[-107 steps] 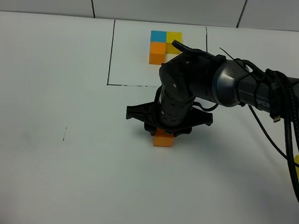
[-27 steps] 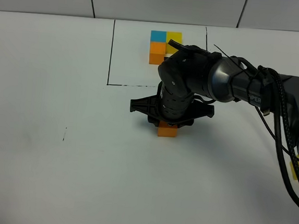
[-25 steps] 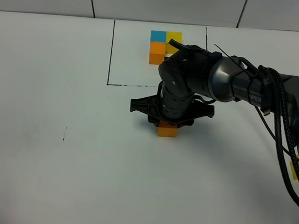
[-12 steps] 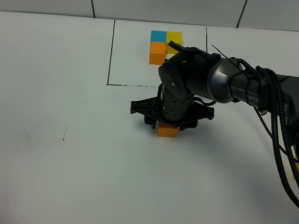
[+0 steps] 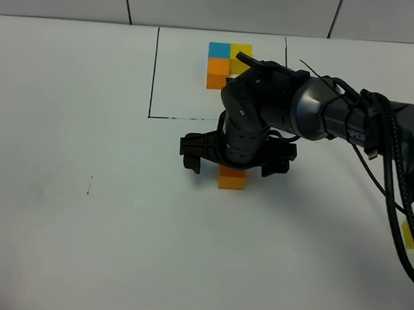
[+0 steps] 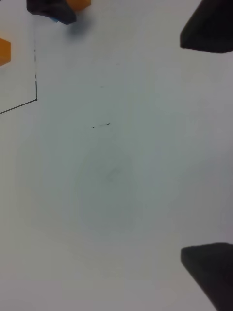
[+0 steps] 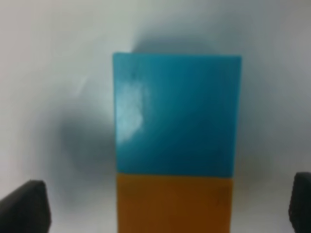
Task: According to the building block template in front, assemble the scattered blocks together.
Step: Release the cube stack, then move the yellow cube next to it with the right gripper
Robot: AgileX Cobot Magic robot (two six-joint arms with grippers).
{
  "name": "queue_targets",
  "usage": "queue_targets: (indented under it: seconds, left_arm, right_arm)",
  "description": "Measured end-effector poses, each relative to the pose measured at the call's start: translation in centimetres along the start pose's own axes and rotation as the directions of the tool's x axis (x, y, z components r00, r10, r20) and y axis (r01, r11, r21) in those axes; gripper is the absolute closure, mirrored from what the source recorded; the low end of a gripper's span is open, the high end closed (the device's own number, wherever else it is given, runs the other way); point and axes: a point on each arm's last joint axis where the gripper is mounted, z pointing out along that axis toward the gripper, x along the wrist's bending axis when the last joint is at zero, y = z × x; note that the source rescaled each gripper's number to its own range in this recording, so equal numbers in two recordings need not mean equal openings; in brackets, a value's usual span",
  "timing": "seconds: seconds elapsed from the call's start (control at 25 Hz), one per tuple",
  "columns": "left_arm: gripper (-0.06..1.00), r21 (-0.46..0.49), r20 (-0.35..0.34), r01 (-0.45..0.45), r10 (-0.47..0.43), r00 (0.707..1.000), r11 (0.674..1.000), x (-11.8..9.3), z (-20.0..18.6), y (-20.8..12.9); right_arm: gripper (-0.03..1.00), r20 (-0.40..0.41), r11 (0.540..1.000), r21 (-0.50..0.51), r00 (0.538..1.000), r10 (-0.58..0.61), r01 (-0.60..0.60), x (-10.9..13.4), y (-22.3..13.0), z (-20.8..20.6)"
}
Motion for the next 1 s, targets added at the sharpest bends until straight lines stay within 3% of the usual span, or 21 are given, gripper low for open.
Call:
queue_targets:
  seconds: [0.24, 0.44, 0.64, 1.0]
  left_arm:
    - [0.25, 0.000, 0.000, 0.000, 0.000, 1.000, 1.000, 0.0, 0.0, 0.0]
    - [0.25, 0.000, 0.000, 0.000, 0.000, 1.000, 1.000, 0.0, 0.0, 0.0]
    - [0.25, 0.000, 0.000, 0.000, 0.000, 1.000, 1.000, 0.0, 0.0, 0.0]
    - [0.25, 0.000, 0.000, 0.000, 0.000, 1.000, 1.000, 0.0, 0.0, 0.0]
  right_arm:
    - [-0.03, -0.063, 0.998, -0.019, 0.997, -0.053, 0.052, 0.4, 0.2, -3.0]
    - [-0.03, -0.049, 0.993, -0.009, 0.992, -0.114, 0.114, -0.7, -0.2, -6.3]
    - [-0.02, -0.011, 0.992, -0.016, 0.992, -0.126, 0.126, -5.0, -0.8, -8.8]
    - [-0.02, 0.062, 0.998, 0.030, 0.996, -0.061, 0.059, -14.4, -5.0, -11.6]
